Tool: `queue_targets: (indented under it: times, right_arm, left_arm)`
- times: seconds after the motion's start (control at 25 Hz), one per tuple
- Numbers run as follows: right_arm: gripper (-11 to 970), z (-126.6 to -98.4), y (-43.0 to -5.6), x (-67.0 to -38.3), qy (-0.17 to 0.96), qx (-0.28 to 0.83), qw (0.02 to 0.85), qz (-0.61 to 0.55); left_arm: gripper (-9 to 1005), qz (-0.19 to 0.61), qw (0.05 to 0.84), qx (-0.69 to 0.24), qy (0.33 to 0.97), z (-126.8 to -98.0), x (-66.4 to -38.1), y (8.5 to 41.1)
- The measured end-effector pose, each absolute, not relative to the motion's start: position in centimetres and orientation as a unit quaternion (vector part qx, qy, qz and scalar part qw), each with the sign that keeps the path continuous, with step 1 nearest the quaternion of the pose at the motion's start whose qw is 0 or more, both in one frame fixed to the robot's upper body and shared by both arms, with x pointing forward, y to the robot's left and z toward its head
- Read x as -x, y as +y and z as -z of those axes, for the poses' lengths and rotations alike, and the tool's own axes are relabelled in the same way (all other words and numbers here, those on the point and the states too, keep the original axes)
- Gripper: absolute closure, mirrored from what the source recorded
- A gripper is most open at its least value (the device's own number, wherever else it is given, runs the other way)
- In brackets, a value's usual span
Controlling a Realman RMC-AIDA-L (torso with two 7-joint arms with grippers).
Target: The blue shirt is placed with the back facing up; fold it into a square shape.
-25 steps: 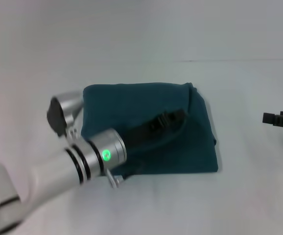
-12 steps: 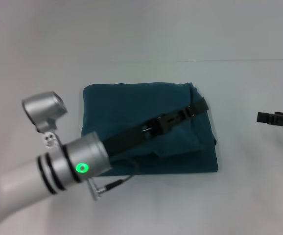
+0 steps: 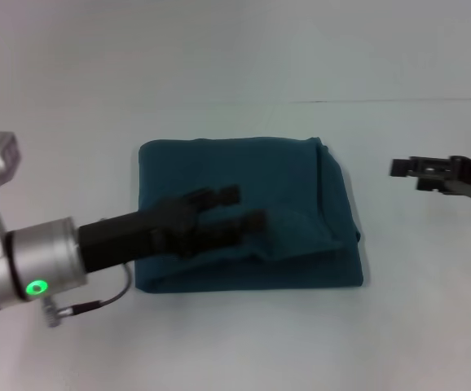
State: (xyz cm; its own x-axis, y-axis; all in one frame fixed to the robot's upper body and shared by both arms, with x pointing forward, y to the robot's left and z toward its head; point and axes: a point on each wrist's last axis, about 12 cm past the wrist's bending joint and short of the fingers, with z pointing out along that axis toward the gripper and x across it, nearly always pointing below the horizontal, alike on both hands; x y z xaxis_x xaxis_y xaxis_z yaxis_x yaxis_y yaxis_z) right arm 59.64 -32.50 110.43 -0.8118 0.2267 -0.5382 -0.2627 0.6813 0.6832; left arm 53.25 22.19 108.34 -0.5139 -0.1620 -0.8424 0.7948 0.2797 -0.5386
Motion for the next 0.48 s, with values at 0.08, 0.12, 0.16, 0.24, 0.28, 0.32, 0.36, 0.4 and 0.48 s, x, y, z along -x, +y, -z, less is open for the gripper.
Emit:
queue_targets:
  times: [0.08,0.12,0.16,0.24,0.28,0.32,0.36,0.4,0.48]
  right_arm:
    - [44,-110.2,-31.3,-60.3,0.867,0.005,0.293,-0.403]
    - [44,-110.1,-30.7,-60.7,0.869,0.002,0.287,-0.404]
    - [44,-110.0,-30.1,-61.0,0.870,0.001,0.282,-0.403]
    - [43,-109.8,-28.9,-61.5,0.873,0.000,0.274,-0.404]
    - [43,-109.7,-28.1,-61.7,0.873,0.001,0.272,-0.405]
    - [43,-109.6,-27.5,-61.9,0.873,0.002,0.270,-0.407]
    - [43,-109.5,-26.9,-62.0,0.872,0.003,0.269,-0.408]
    - [43,-109.5,-26.4,-62.1,0.872,0.003,0.268,-0.410]
    - [43,-109.3,-25.2,-62.4,0.872,0.001,0.264,-0.412]
  left_arm:
    - [109,0.528,0.440,-0.272,0.674,-108.5,-53.0,23.2]
    - [97,0.517,0.442,-0.290,0.674,-108.5,-52.8,23.7]
    - [84,0.505,0.445,-0.307,0.673,-108.5,-52.5,24.2]
    - [60,0.487,0.447,-0.335,0.671,-108.6,-52.2,24.9]
    - [60,0.480,0.447,-0.346,0.671,-108.6,-52.1,25.1]
    - [60,0.473,0.445,-0.357,0.672,-108.7,-52.0,25.3]
    - [60,0.466,0.442,-0.367,0.672,-108.7,-52.0,25.5]
    - [60,0.460,0.437,-0.379,0.674,-108.7,-51.9,25.6]
    - [60,0.452,0.431,-0.393,0.675,-108.7,-51.9,25.7]
